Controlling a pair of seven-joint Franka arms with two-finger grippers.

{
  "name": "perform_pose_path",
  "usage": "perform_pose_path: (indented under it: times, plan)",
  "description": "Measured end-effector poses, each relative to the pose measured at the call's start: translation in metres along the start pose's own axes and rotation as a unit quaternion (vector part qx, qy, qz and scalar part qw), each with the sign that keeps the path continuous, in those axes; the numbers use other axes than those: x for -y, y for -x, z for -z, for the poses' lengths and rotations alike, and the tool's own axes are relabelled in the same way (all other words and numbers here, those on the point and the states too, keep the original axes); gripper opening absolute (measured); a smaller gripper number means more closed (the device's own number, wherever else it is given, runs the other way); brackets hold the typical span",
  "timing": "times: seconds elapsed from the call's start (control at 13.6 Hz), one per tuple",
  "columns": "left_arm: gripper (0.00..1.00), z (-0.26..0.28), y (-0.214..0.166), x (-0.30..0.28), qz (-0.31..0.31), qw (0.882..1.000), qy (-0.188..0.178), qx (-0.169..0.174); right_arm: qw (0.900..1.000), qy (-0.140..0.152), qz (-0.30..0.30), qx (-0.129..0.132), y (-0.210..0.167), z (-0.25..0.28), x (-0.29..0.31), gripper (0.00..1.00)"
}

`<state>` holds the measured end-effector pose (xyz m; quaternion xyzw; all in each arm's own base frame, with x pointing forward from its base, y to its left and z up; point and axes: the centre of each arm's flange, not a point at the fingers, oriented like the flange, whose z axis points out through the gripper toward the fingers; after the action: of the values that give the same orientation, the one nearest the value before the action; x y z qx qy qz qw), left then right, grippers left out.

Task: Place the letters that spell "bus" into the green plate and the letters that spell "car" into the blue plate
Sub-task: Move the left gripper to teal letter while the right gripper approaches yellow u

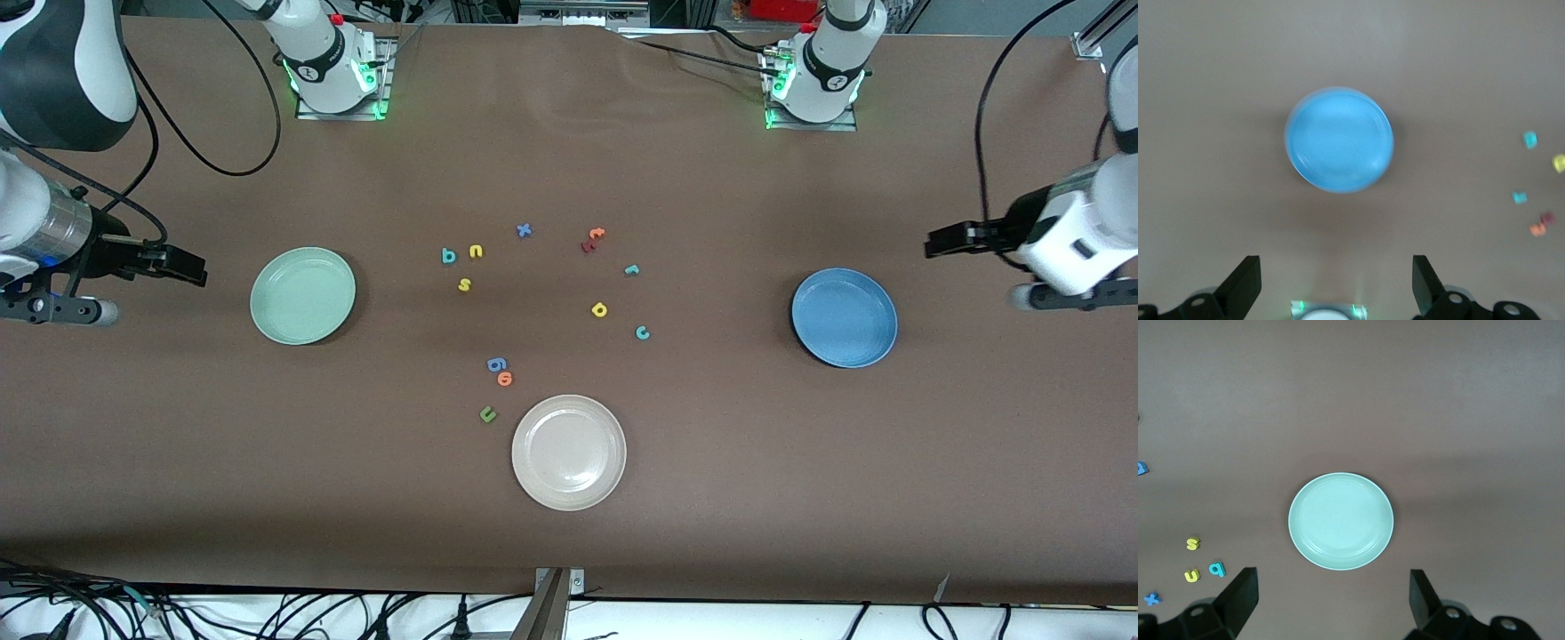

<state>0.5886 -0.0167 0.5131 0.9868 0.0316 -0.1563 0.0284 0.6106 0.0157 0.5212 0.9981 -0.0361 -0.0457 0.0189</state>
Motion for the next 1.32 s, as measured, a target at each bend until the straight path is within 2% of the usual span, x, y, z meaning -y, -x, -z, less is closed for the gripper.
perform_pose_path:
  times: [0.15,0.29,0.44,0.73,0.95,1.32]
  plan:
    - [1.0,-0.024,-0.013,-0.016,-0.012,1.0,0.001,0.024,1.0,0.0,0.0,0.0,0.0,0.0,0.0,1.0]
    - [1.0,-0.034,-0.019,-0.027,-0.026,0.999,0.0,0.034,1.0,0.0,0.0,0.0,0.0,0.0,0.0,1.0]
    - [1.0,-0.045,-0.02,-0.062,-0.054,0.998,0.0,0.038,1.0,0.0,0.0,0.0,0.0,0.0,0.0,1.0]
    - [1.0,-0.081,-0.027,-0.167,-0.08,0.997,0.0,0.008,1.0,0.001,-0.012,0.003,0.001,-0.003,0.014,1.0]
    - [1.0,-0.131,-0.028,-0.237,-0.039,0.999,-0.003,-0.025,0.998,0.007,-0.054,0.009,0.002,-0.012,0.051,1.0]
    - [1.0,-0.22,0.016,-0.33,0.03,0.998,-0.006,-0.058,0.99,0.027,-0.14,0.022,0.016,-0.049,0.155,0.99]
